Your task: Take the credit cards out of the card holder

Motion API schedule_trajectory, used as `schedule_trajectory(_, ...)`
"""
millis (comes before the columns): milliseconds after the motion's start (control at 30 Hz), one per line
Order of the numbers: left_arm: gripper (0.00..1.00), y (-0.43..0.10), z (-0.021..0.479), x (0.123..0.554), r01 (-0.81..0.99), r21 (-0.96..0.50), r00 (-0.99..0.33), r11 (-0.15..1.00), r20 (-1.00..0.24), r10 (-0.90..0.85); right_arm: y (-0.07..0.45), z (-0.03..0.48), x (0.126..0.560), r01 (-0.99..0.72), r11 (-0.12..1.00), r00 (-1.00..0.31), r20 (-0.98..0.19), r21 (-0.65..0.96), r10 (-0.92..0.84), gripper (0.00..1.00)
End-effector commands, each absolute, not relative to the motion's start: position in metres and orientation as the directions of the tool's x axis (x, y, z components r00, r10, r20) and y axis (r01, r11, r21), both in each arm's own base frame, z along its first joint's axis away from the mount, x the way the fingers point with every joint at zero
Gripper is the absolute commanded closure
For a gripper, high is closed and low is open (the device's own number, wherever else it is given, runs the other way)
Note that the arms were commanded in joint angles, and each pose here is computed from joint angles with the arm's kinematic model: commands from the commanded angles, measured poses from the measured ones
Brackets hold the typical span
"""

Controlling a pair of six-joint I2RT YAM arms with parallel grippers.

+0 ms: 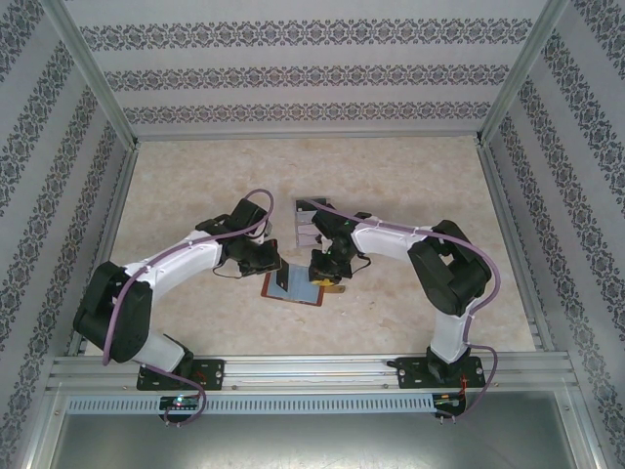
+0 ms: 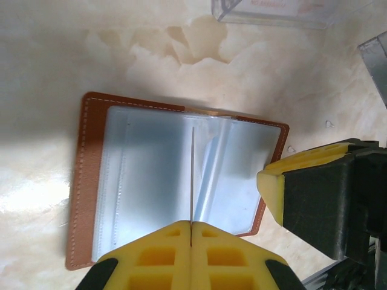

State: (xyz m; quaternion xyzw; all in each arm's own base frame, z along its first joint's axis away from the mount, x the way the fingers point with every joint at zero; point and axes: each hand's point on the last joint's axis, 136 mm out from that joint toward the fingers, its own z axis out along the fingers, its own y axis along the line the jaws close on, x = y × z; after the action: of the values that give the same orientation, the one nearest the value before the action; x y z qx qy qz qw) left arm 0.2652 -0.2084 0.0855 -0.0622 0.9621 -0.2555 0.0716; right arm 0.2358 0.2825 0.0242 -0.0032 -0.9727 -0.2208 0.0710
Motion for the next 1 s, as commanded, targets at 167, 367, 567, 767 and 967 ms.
schedule_trajectory(167, 1.00, -0.210, 0.110, 0.280, 0.040, -0.479, -0.983, 0.877, -0.178, -0.053, 0.266, 0.052, 0.246, 0.025, 0.906, -0.998, 0.063, 0.422, -0.001, 0.74)
schedule_trajectory(367, 1.00, -0.207, 0.110, 0.290, 0.186, -0.369, -0.976, 0.910, -0.172, 0.130, 0.253, 0.059, 0.250, 0.044, 0.906, -0.999, 0.048, 0.420, 0.026, 0.73)
schedule_trajectory(567, 1.00, -0.213, 0.123, 0.302, 0.415, -0.320, -0.901, 0.851, -0.272, 0.337, 0.242, 0.062, 0.253, 0.056, 0.907, -0.998, 0.037, 0.417, 0.044, 0.74)
schedule_trajectory(767, 1.00, -0.231, 0.148, 0.310, 0.712, -0.247, -0.686, 0.657, -0.445, 0.575, 0.230, 0.067, 0.257, 0.067, 0.908, -0.998, 0.021, 0.414, 0.064, 0.74)
schedule_trajectory(967, 1.00, -0.238, 0.165, 0.324, 0.880, -0.077, -0.432, 0.470, -0.544, 0.720, 0.222, 0.077, 0.261, 0.063, 0.909, -0.997, -0.008, 0.411, 0.073, 0.73)
